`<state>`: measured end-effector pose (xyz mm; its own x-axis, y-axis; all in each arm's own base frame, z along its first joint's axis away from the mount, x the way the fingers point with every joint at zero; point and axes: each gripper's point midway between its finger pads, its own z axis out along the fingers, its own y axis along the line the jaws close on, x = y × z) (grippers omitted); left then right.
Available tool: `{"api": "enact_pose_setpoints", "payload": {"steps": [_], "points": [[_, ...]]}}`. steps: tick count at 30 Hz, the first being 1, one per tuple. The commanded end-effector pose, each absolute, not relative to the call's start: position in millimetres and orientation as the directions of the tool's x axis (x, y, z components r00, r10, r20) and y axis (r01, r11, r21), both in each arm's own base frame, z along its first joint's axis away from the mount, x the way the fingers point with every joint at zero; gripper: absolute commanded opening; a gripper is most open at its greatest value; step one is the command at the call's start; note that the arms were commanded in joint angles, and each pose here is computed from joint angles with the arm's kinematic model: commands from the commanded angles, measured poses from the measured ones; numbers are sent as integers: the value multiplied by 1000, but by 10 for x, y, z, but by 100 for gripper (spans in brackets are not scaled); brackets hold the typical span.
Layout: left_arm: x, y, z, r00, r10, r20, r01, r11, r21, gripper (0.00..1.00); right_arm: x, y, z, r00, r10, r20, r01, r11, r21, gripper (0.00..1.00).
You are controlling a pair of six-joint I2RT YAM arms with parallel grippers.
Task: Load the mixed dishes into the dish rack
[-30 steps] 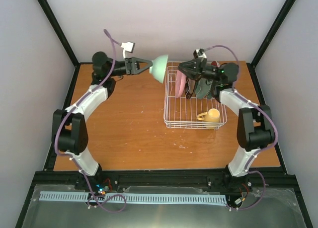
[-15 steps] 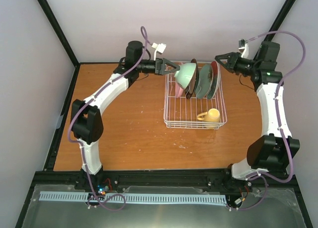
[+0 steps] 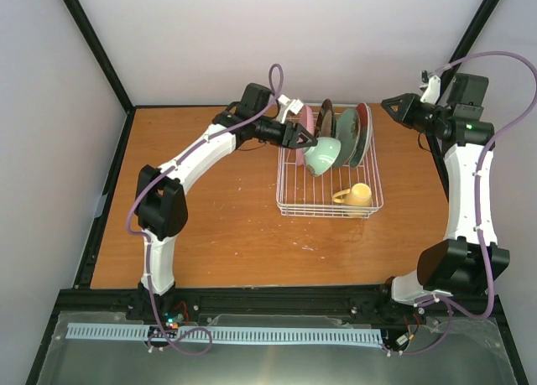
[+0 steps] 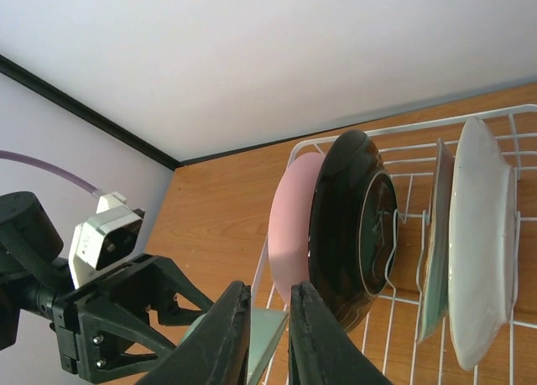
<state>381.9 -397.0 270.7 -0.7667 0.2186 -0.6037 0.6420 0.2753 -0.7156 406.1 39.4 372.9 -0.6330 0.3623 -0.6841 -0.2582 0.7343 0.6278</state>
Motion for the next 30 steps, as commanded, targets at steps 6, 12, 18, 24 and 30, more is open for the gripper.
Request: {"api": "enact_pose_setpoints", "payload": {"steps": [6, 12, 18, 24, 30], "points": [[3679, -3914, 2698, -693, 310, -651, 719, 362, -593, 1, 4010, 331, 3807, -606, 348, -716, -258, 765, 590, 14], [3585, -3974, 2465, -677, 379, -631, 733, 433, -525, 1, 4000, 308, 3835, -596, 341, -727, -254, 779, 573, 14], [3559, -4061, 2307, -645, 424, -636, 754, 486, -442, 1, 3962, 289, 3866, -585, 331, -740, -249, 795, 553, 13], [3461, -4135, 1960, -608, 530, -591, 777, 552, -303, 1, 3929, 279, 3868, -582, 324, -746, -245, 805, 541, 13], [3312, -4214, 1545, -563, 636, -528, 802, 574, -165, 1, 3889, 277, 3884, -575, 317, -754, -245, 813, 529, 13]]}}
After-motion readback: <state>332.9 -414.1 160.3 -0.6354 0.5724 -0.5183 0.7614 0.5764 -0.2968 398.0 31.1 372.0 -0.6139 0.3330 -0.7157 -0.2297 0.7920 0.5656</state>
